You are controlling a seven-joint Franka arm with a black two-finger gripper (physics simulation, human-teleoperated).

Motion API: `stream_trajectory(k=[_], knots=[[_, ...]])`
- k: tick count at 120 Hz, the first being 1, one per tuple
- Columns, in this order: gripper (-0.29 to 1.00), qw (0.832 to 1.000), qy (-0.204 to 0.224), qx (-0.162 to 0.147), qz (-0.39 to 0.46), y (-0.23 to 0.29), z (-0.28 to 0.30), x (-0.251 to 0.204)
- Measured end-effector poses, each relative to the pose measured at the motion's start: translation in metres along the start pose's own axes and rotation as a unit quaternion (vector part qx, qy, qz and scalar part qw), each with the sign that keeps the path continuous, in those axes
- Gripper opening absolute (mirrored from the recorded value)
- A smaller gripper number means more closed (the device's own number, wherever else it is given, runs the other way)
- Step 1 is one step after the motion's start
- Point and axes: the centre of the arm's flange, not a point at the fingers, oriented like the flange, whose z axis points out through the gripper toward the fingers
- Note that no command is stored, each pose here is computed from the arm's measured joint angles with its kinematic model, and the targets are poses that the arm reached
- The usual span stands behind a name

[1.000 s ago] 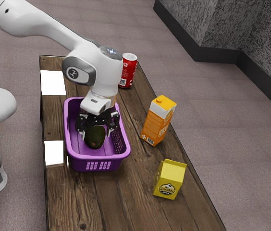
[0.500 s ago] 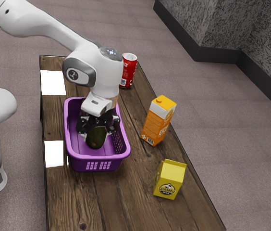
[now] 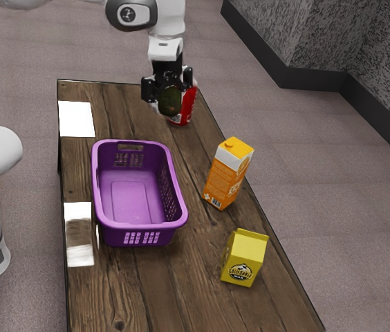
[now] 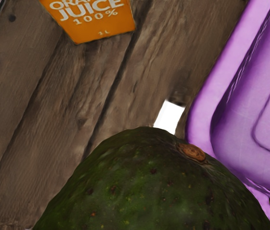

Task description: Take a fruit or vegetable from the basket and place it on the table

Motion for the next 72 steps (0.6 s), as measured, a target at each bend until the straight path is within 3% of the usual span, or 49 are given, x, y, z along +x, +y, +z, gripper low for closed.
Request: stream_trajectory(k=[22,34,45,72], knots=[[0.51,0.998,-0.039,-0.024,-0.034,-0.044,0.029,-0.067],[0.51,0.998,-0.052,-0.030,-0.028,-0.049,0.035,-0.077],[0.62,0.997,-0.057,-0.045,-0.027,-0.053,0.045,-0.087],[0.69,0.996,-0.061,-0.067,-0.015,-0.053,0.055,-0.092]])
